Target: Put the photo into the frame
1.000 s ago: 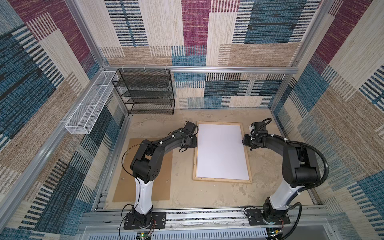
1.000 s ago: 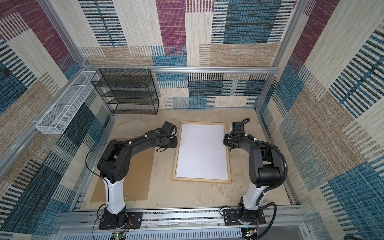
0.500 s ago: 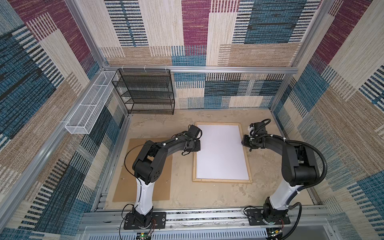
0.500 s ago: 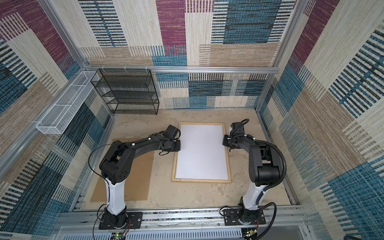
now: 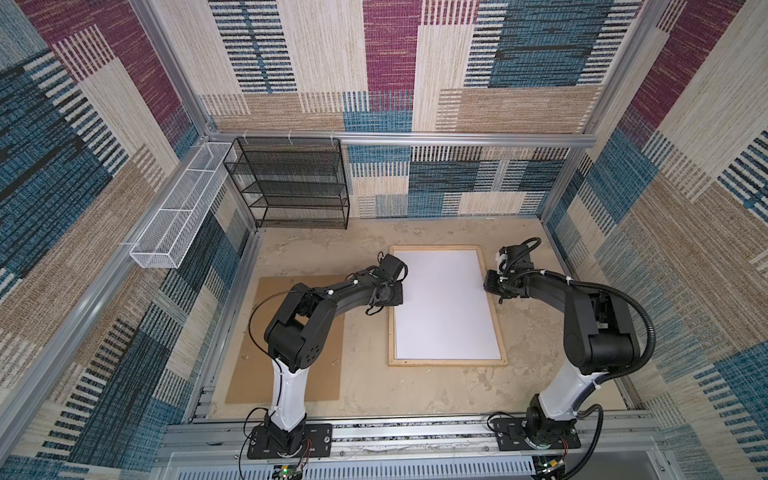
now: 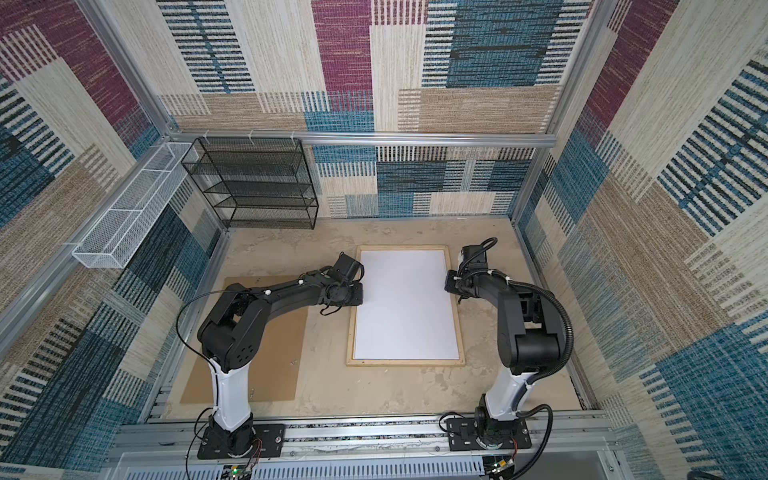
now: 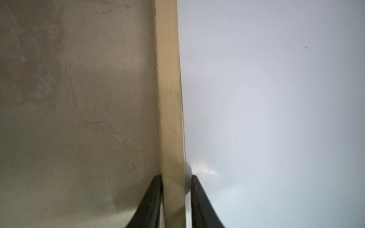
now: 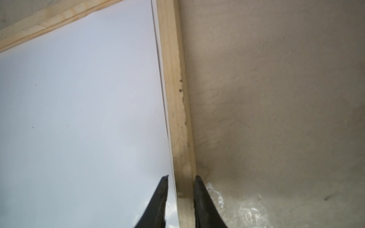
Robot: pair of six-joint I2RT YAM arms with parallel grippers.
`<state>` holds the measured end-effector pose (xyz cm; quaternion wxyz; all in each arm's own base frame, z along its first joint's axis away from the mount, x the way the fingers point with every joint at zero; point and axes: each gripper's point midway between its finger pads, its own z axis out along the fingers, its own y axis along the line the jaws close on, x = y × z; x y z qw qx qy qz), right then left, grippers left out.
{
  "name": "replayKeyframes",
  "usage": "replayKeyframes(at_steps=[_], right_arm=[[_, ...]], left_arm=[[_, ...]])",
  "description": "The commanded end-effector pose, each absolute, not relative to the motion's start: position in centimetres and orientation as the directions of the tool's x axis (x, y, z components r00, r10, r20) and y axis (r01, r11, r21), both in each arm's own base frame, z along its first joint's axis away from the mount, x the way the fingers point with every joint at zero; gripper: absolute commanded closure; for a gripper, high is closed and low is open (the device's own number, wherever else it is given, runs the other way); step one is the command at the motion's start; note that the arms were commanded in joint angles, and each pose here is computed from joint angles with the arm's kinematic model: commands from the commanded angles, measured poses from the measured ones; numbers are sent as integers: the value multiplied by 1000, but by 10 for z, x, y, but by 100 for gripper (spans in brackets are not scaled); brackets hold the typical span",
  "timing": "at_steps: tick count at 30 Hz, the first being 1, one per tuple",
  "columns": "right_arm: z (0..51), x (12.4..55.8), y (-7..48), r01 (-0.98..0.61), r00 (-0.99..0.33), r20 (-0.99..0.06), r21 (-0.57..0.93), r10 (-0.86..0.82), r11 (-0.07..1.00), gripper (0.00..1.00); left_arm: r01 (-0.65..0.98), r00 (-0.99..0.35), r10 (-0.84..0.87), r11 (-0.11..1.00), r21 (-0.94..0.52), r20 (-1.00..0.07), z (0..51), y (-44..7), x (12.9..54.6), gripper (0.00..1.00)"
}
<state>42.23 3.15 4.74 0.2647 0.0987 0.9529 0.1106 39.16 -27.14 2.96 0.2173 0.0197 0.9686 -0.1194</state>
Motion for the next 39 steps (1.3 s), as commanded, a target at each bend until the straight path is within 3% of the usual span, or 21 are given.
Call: replayKeyframes(at_steps=[1, 23, 33, 39], right_arm=[[50, 432, 37, 108, -832, -498, 285, 243, 952, 74], [37, 439, -70, 324, -778, -486, 232, 398, 917, 65], [67, 443, -80, 339, -717, -572, 213, 399, 916, 50], [90, 441, -84, 350, -680, -617, 201, 396, 915, 43]], left_arm=[[112, -926, -14, 944, -311, -376, 19, -294, 380, 72], [216, -927, 21, 848, -484, -376, 16, -417, 373, 72], [195, -857, 17, 936, -292, -516, 70, -350, 391, 59], [117, -827, 71, 992, -47, -558, 104, -274, 388, 53]])
